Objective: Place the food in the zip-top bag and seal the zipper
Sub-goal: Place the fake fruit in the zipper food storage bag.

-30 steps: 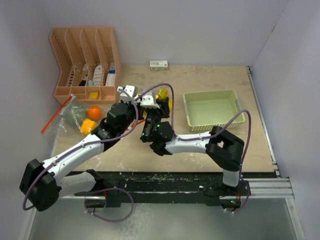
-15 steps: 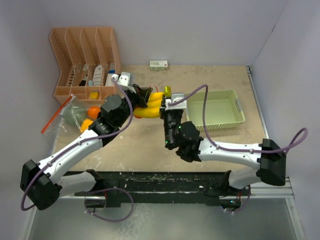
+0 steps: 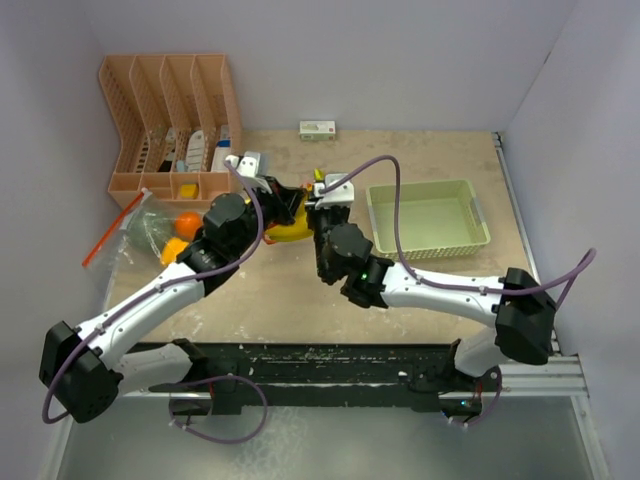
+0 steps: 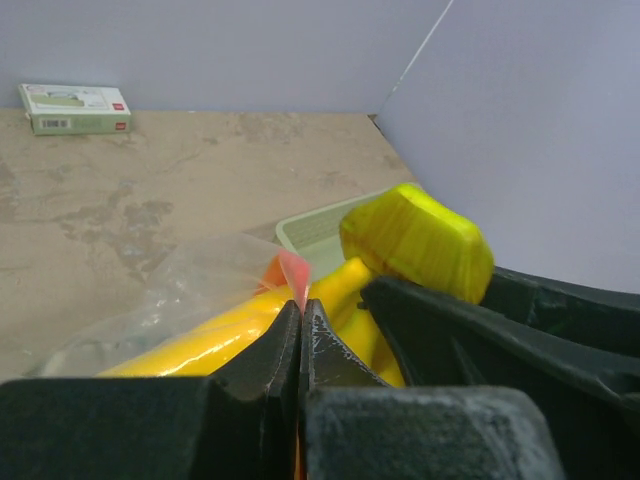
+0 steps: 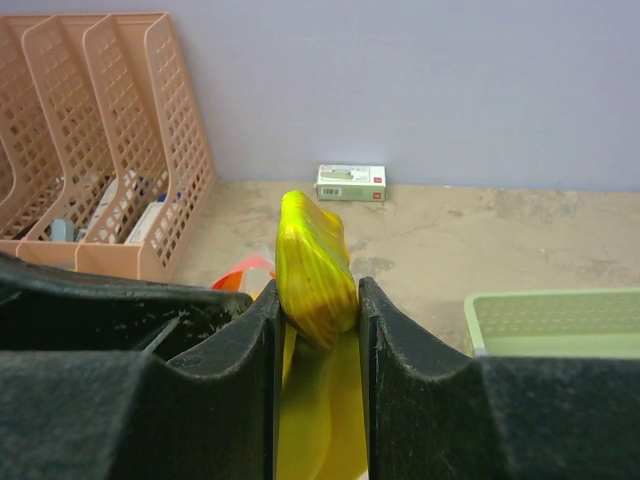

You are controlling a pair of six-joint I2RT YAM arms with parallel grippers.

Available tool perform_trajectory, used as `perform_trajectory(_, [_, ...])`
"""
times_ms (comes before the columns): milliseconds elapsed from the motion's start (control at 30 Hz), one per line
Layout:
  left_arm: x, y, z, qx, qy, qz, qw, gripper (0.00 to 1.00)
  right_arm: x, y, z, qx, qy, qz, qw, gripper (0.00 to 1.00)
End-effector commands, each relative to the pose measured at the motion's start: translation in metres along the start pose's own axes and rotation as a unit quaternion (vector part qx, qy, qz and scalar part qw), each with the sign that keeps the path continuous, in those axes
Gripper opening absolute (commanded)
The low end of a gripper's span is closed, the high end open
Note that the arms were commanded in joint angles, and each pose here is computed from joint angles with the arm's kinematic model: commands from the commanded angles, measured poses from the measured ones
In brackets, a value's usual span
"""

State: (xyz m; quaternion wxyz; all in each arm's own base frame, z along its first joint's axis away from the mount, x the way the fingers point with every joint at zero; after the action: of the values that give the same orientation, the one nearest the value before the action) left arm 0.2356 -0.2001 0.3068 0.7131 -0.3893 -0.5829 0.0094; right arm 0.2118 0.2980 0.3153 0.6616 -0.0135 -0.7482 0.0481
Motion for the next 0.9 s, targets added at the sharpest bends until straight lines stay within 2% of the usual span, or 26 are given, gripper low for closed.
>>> perform_trajectory(0, [-0.014,-0.002,0.011,-0.018,0.042,0.024,0.999,0.00,0.063,-0.019,-0.019,-0.051,-0.058,-0.146,0.986,0.00])
perform_trajectory(267, [-0.014,-0.004,0.010,-0.028,0.028,0.043,0.998,0.00,0.058,-0.019,-0.036,-0.104,-0.054,-0.134,0.984,0.00])
perform_trajectory(400, [0.005,-0.018,-0.004,-0.046,0.009,0.038,0.998,0.00,0.047,-0.007,-0.040,-0.109,-0.035,-0.121,0.986,0.00])
perform_trajectory(533, [0.023,-0.027,0.000,-0.047,-0.016,0.028,0.998,0.00,0.038,-0.017,-0.037,-0.143,-0.032,-0.102,0.984,0.00])
perform_trajectory(667, [0.022,-0.020,0.014,-0.027,-0.036,0.037,0.998,0.00,0.034,-0.032,-0.038,-0.180,-0.033,-0.091,0.979,0.00])
perform_trajectory(867, [0.009,-0.013,0.024,-0.022,-0.018,0.060,0.998,0.00,0.034,-0.037,-0.043,-0.196,-0.039,-0.102,0.975,0.00])
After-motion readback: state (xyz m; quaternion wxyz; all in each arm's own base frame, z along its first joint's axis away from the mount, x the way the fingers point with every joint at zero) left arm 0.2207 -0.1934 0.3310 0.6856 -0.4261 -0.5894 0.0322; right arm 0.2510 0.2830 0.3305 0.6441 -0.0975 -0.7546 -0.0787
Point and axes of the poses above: each gripper's point midway between its finger pads, its own z axis back along the fingers, its own y axis along the line the jaws close on, x = y × z, the point moved 10 cm from there along z, back along the fingers, and after that the axes turned 9 degrees about z, right-handed, at the moved point
